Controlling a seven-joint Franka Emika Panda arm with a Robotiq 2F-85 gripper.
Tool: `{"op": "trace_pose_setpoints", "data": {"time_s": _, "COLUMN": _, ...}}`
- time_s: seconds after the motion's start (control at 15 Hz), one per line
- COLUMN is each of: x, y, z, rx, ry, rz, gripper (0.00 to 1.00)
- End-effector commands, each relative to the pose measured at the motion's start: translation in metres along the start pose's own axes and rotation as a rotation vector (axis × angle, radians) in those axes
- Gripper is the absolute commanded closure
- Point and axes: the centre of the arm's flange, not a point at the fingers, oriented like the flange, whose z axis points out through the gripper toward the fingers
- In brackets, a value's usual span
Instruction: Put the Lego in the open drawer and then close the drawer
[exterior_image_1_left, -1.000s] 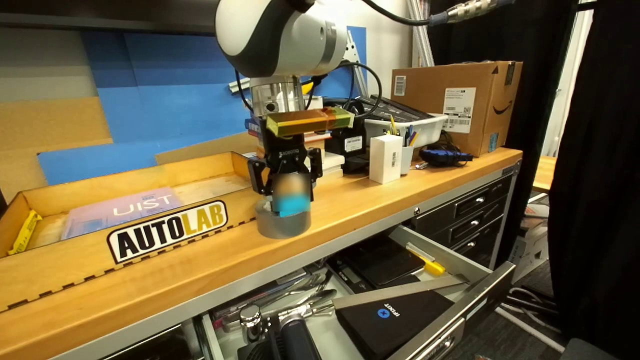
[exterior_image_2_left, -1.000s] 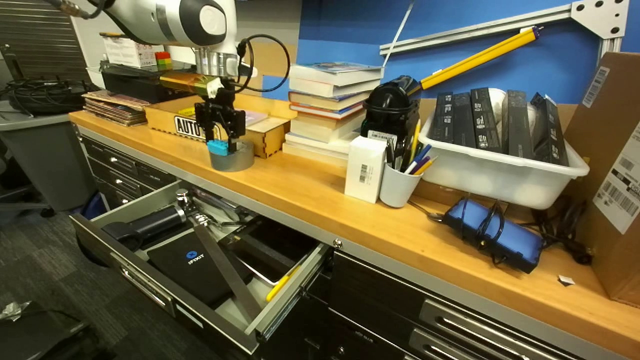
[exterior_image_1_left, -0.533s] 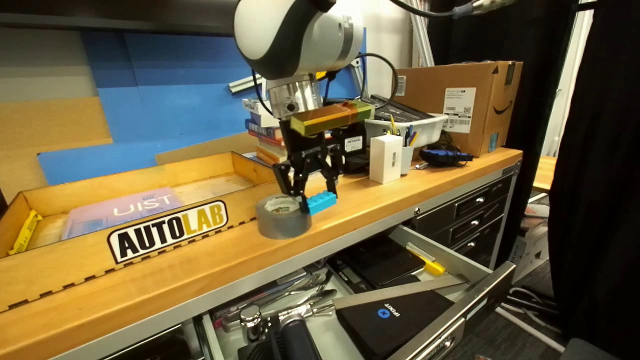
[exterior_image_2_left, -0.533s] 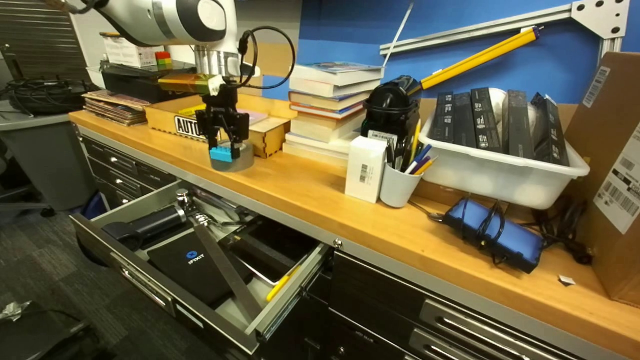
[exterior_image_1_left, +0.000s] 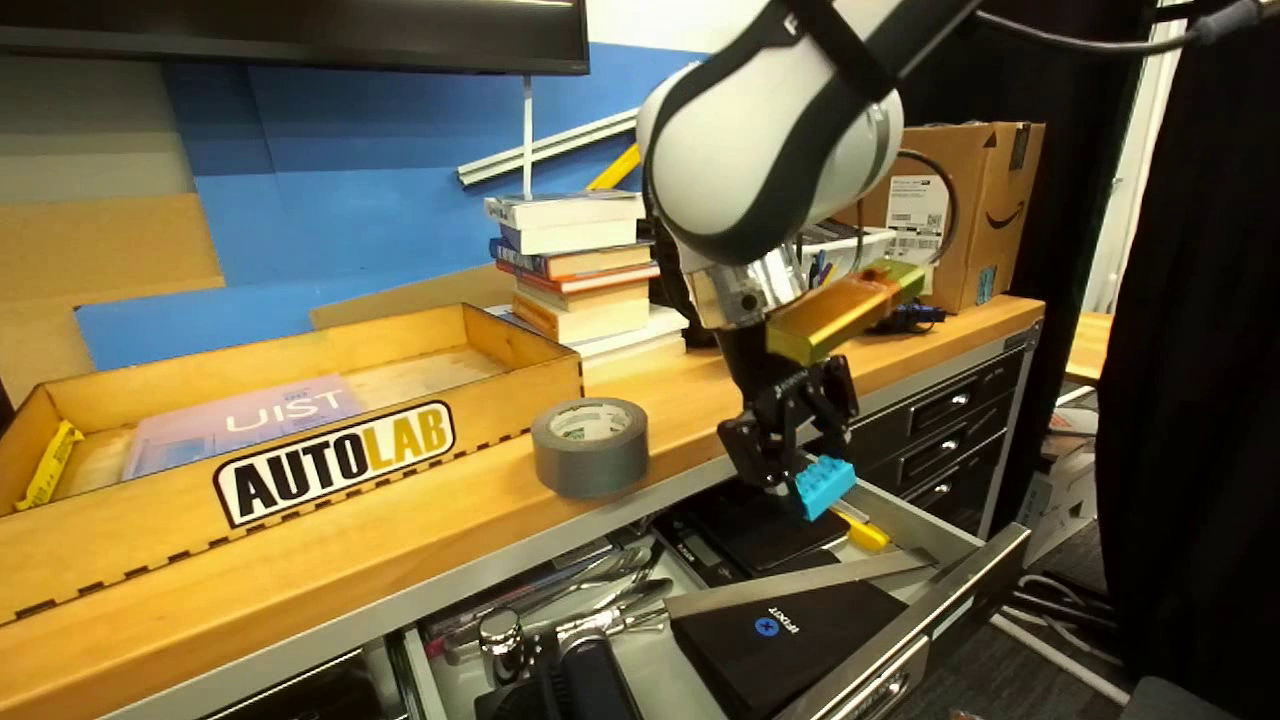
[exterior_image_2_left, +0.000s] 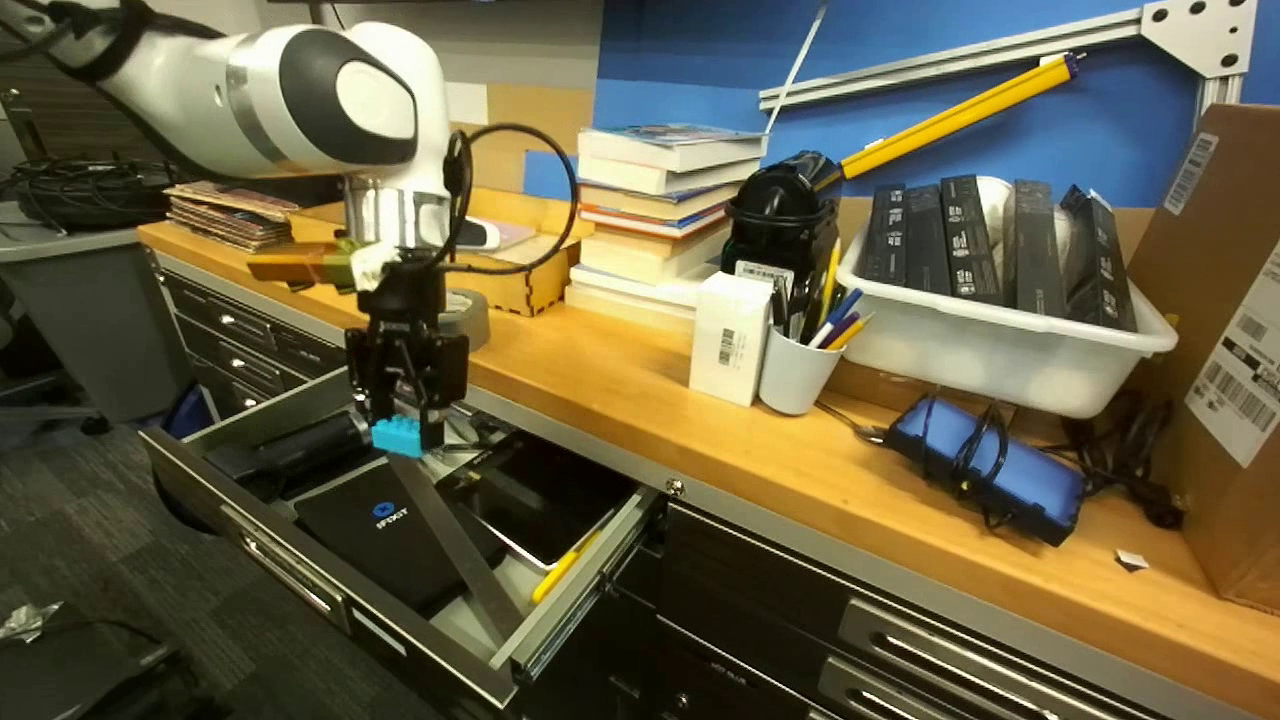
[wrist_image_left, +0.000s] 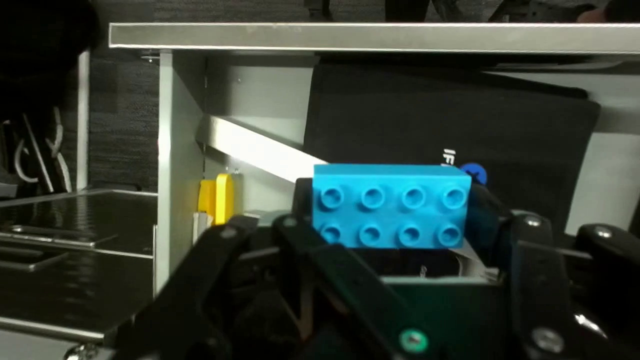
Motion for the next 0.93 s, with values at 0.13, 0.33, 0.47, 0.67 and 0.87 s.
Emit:
{"op": "trace_pose_setpoints", "data": {"time_s": 0.13, "x": 0.005, "y": 0.021, "z": 0.058, "rx": 0.093, "ry": 0.110, "rz": 0.053, "gripper": 0.55}}
{"op": "trace_pose_setpoints", "data": {"time_s": 0.33, "x": -0.004, "y": 0.028, "z": 0.072, "rx": 0.132, "ry": 0.141, "rz": 0.069, "gripper": 0.01}}
{"op": "trace_pose_setpoints", "data": {"time_s": 0.47, "x": -0.027, "y": 0.033, "z": 0.076, "rx": 0.127, "ry": 0.137, "rz": 0.053, "gripper": 0.00}}
{"op": "trace_pose_setpoints", "data": {"time_s": 0.67, "x": -0.065, "y": 0.040, "z": 0.082, "rx": 0.123, "ry": 0.088, "rz": 0.049, "gripper": 0.00}}
{"op": "trace_pose_setpoints", "data": {"time_s": 0.87, "x": -0.093, "y": 0.048, "z": 0.087, "rx": 0.139, "ry": 0.024, "rz": 0.033, "gripper": 0.00}}
